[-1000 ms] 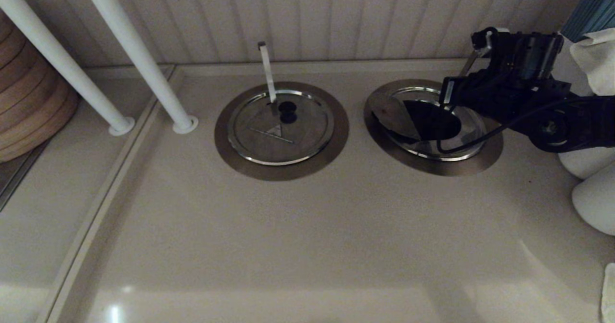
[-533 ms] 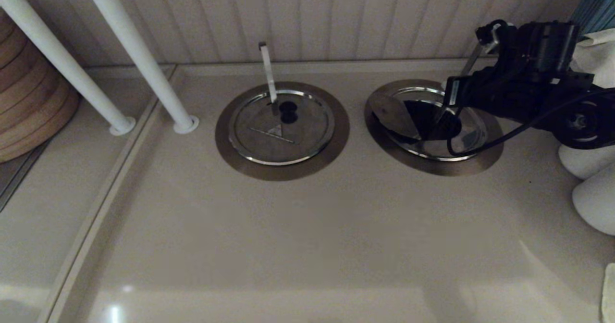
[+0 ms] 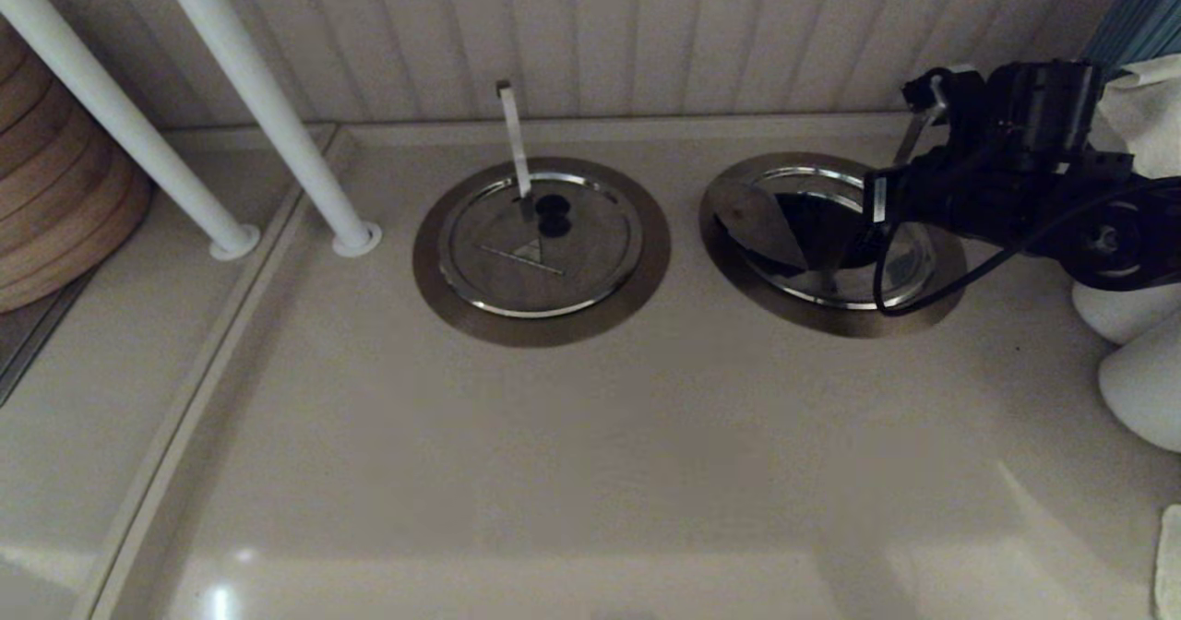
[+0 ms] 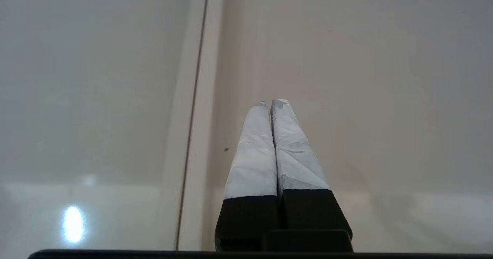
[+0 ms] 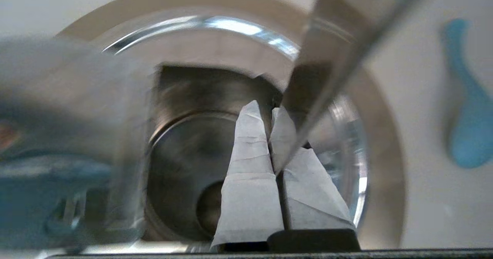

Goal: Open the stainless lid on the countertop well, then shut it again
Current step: Stir with a spoon

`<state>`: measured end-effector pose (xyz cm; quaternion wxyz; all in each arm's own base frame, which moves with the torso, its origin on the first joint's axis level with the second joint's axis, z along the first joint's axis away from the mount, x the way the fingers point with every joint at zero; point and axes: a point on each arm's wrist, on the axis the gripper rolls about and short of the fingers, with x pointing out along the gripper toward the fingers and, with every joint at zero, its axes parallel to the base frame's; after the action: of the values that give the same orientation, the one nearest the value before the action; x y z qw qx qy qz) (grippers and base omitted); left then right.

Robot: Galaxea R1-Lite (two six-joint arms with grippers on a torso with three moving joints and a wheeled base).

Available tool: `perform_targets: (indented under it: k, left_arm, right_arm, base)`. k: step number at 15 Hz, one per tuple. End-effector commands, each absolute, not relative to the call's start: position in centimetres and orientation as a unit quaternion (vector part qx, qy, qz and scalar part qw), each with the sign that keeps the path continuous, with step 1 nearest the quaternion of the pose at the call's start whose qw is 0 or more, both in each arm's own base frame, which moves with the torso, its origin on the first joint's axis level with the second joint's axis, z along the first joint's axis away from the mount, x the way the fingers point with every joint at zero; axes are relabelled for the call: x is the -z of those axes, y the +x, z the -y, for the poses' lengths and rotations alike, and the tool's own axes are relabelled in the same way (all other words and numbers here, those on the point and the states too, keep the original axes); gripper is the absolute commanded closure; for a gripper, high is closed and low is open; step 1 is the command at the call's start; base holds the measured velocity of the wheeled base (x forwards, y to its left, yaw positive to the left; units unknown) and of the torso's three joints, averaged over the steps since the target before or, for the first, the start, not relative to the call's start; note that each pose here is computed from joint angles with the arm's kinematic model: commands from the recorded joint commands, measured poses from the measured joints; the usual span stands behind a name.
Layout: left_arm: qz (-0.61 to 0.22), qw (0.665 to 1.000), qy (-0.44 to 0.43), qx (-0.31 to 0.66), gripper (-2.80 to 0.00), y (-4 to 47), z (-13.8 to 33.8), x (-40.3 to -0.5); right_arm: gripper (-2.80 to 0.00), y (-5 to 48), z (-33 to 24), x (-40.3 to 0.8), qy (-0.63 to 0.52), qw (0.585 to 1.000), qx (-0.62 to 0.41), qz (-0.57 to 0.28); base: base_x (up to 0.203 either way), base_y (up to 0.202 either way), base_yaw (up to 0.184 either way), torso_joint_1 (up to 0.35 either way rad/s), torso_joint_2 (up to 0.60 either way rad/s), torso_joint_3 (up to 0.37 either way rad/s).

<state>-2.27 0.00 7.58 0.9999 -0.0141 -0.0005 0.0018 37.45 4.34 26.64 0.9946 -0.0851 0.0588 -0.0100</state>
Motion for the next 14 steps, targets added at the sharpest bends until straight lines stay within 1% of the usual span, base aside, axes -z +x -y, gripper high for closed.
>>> perform_targets:
  k: [1,5,10,14]
  left_arm:
    - [0.0,1.0,-0.015,-0.002,0.0,-2.3,0.0,-7.6]
    - [0.001,1.0,-0.015,-0.002,0.0,-2.3,0.0,-7.6]
    - [0.001,1.0,-0.015,-0.002,0.0,-2.3,0.0,-7.6]
    - [0.001,1.0,-0.015,-0.002,0.0,-2.3,0.0,-7.6]
  right_arm:
    - [0.0,38.1,-4.4,-26.3,-0.075,0.996,0.012,-0.051]
    - [0.0,38.7,-3.9,-26.8,-0.055,0.997,0.022,-0.038]
    - [0.0,40.5,-2.6,-26.5,-0.038,0.998,0.041,-0.034]
    - [0.0,40.7,-2.7,-26.4,-0.021,0.999,0.039,-0.031]
  base:
    - [0.0,0.0,0.0,0.0,0.0,0.0]
    - [0.0,0.0,0.0,0.0,0.0,0.0]
    - [0.0,0.0,0.0,0.0,0.0,0.0]
    - [0.0,0.0,0.0,0.0,0.0,0.0]
